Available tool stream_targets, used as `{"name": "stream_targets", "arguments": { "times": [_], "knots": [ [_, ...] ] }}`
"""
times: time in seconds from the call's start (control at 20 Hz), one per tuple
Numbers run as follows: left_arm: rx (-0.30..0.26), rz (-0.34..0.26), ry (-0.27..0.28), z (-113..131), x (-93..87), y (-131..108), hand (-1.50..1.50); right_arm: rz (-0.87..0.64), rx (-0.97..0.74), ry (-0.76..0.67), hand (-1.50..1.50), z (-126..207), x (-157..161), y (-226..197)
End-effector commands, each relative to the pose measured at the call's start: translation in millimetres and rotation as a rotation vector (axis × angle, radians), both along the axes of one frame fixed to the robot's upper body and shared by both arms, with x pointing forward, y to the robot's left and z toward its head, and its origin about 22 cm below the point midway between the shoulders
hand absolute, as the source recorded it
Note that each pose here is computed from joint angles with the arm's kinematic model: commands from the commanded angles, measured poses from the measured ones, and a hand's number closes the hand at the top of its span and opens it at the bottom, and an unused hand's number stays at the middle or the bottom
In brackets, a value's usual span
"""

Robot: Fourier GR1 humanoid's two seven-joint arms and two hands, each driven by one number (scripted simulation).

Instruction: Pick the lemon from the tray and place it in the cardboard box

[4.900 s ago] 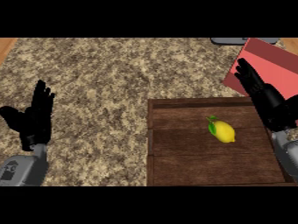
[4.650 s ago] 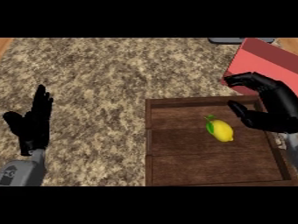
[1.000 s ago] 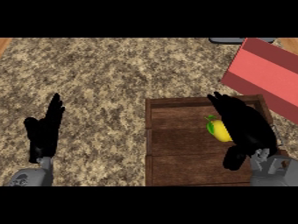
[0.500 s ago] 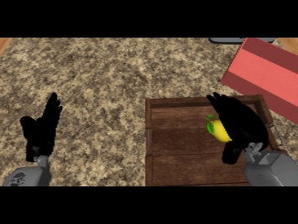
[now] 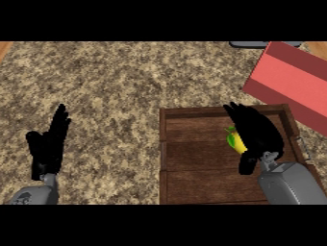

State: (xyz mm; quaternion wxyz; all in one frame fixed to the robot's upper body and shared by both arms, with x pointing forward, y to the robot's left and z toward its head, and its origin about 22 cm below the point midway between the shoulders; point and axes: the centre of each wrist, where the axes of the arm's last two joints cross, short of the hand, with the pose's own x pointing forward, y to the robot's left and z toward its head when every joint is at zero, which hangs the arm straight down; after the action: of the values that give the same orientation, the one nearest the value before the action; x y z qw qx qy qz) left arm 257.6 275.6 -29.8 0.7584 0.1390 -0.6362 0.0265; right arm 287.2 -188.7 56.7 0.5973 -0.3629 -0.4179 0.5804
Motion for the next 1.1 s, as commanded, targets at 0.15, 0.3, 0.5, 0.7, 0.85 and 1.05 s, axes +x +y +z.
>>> {"name": "stream_targets", "arguments": {
  "times": [0.15, 0.3, 0.5, 0.7, 0.85, 1.05],
  "knots": [
    [-0.016, -0.003, 0.009, -3, 11.1, 18, 0.00, 0.011, 0.009, -0.009, -1.50, -14, 17, -1],
    [0.007, 0.007, 0.006, 22, 15.9, 18, 0.00, 0.011, 0.011, -0.007, -1.50, -25, 15, 16],
    [0.000, 0.006, 0.000, 2, -14.8, 3, 0.00, 0.123, 0.045, -0.034, 1.50, -19, 17, 8],
    [-0.013, 0.013, -0.009, -4, -10.4, -18, 0.00, 0.141, 0.033, -0.139, 1.50, -24, 12, -2],
    [-0.027, -0.004, -0.004, 12, 0.5, -12, 0.00, 0.075, 0.049, -0.130, 1.50, -34, 3, 1],
    [0.004, 0.014, 0.009, -3, -5.6, 2, 0.00, -0.117, 0.085, -0.024, 1.50, -36, -8, 11]
  ]
}}
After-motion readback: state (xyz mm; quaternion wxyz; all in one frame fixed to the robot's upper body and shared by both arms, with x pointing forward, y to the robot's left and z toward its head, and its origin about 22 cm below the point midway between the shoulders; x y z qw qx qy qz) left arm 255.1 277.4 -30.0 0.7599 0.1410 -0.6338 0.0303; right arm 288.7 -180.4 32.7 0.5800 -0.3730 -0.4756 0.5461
